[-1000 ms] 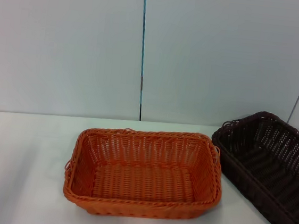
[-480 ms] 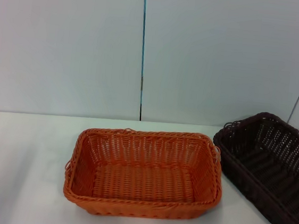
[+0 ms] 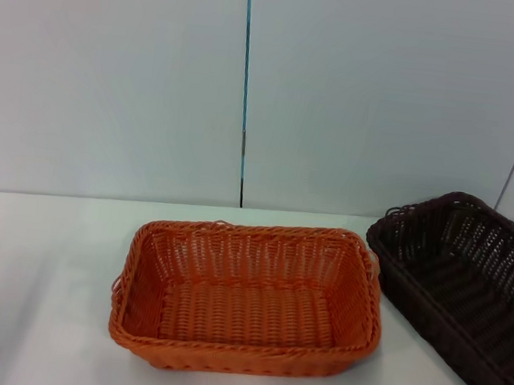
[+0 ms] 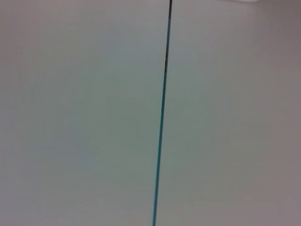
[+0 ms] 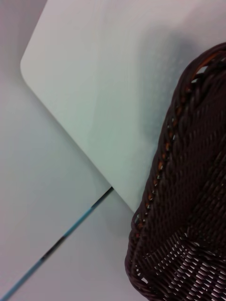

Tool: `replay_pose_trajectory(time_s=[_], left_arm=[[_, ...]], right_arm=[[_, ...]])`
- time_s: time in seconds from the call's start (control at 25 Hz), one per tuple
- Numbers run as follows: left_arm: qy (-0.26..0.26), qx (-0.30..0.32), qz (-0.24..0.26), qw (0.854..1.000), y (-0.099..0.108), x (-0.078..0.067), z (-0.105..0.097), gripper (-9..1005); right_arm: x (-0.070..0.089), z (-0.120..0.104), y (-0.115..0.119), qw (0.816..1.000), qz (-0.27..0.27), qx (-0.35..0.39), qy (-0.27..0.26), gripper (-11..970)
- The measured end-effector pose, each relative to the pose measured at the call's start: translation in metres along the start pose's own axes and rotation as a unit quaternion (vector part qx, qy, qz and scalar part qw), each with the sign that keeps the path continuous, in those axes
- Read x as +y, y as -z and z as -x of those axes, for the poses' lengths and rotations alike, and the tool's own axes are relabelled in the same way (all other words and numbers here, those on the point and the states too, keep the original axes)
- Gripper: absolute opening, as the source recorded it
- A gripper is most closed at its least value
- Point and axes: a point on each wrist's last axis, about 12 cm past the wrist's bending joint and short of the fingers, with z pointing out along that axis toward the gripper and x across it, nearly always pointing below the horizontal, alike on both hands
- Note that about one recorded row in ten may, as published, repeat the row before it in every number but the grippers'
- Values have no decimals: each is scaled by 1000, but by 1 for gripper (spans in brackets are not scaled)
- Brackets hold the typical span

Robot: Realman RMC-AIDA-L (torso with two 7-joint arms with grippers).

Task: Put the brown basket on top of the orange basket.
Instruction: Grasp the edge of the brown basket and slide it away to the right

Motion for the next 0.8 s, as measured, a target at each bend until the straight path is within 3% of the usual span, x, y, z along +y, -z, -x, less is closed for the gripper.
replay_pose_trajectory(time_s=[0.32, 0.4, 0.64, 0.8], left_arm=[[-12, 7, -7, 1000, 2, 1, 1, 879], [-11, 10, -10, 1000, 2, 2, 1, 879], [-9, 18, -14, 1000, 2, 5, 1, 879], [-6, 24, -15, 1000, 3, 9, 1, 879]], right_arm=[[-10, 8, -8, 1000, -7, 4, 8, 393], [-9, 10, -9, 1000, -8, 5, 2, 570], [-9, 16, -11, 1000, -12, -1, -7, 771], [-8, 19, -12, 1000, -10, -6, -8, 590]])
